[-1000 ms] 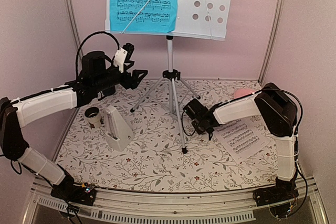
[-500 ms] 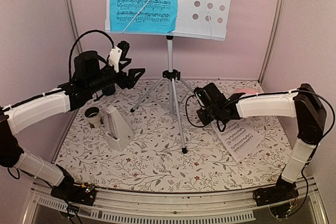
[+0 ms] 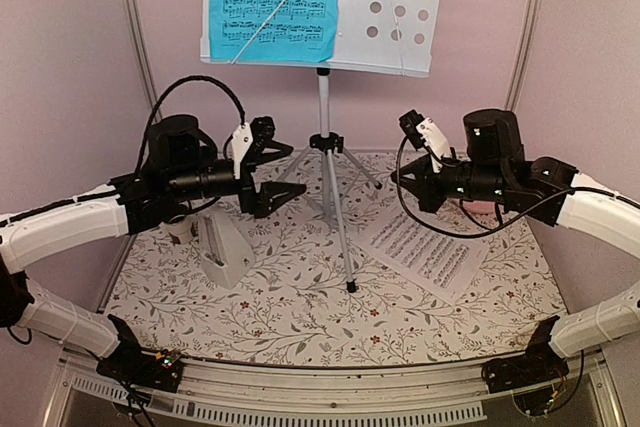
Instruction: Set up the instrument practice props
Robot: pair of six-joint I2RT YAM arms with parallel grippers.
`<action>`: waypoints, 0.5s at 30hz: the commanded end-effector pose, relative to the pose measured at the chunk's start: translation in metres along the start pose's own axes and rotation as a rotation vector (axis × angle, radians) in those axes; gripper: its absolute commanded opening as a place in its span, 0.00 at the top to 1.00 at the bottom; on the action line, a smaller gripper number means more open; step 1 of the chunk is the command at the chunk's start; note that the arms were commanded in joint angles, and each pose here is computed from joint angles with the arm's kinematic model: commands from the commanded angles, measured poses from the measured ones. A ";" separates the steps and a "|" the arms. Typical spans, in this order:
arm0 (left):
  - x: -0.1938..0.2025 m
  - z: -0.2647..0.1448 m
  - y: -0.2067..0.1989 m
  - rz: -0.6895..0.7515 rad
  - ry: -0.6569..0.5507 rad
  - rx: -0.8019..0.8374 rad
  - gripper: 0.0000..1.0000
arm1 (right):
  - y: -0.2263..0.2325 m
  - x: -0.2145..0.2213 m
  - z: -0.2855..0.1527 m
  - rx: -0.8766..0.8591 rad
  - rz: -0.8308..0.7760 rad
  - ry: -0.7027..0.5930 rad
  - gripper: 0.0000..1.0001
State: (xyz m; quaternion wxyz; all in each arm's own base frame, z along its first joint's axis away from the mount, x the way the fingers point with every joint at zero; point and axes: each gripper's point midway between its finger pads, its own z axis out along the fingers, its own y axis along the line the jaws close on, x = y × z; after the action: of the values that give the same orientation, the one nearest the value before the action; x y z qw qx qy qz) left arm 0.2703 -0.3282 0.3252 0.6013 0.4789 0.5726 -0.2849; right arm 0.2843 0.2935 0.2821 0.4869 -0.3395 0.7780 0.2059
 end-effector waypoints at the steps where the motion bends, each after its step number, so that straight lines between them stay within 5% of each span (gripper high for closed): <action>1: 0.016 0.017 -0.056 0.040 0.040 0.235 0.16 | 0.041 -0.004 -0.032 -0.216 -0.052 -0.033 1.00; 4: 0.022 0.025 -0.058 0.040 0.077 0.236 0.15 | 0.010 0.013 -0.022 -0.034 -0.020 0.048 0.95; 7: 0.026 0.034 -0.060 0.043 0.075 0.208 0.16 | -0.027 0.049 -0.002 0.154 0.068 0.174 0.67; 15: 0.038 0.048 -0.060 -0.116 0.008 0.105 0.19 | -0.089 0.095 0.018 0.170 0.487 0.180 0.49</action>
State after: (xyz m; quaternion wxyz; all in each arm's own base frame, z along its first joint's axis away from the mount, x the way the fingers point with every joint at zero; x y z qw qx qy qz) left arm 0.2356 -0.3876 0.2581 0.5138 0.5456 0.5771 -0.3244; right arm 0.3153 0.2340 0.1921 0.3818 -0.2107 0.8824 0.1766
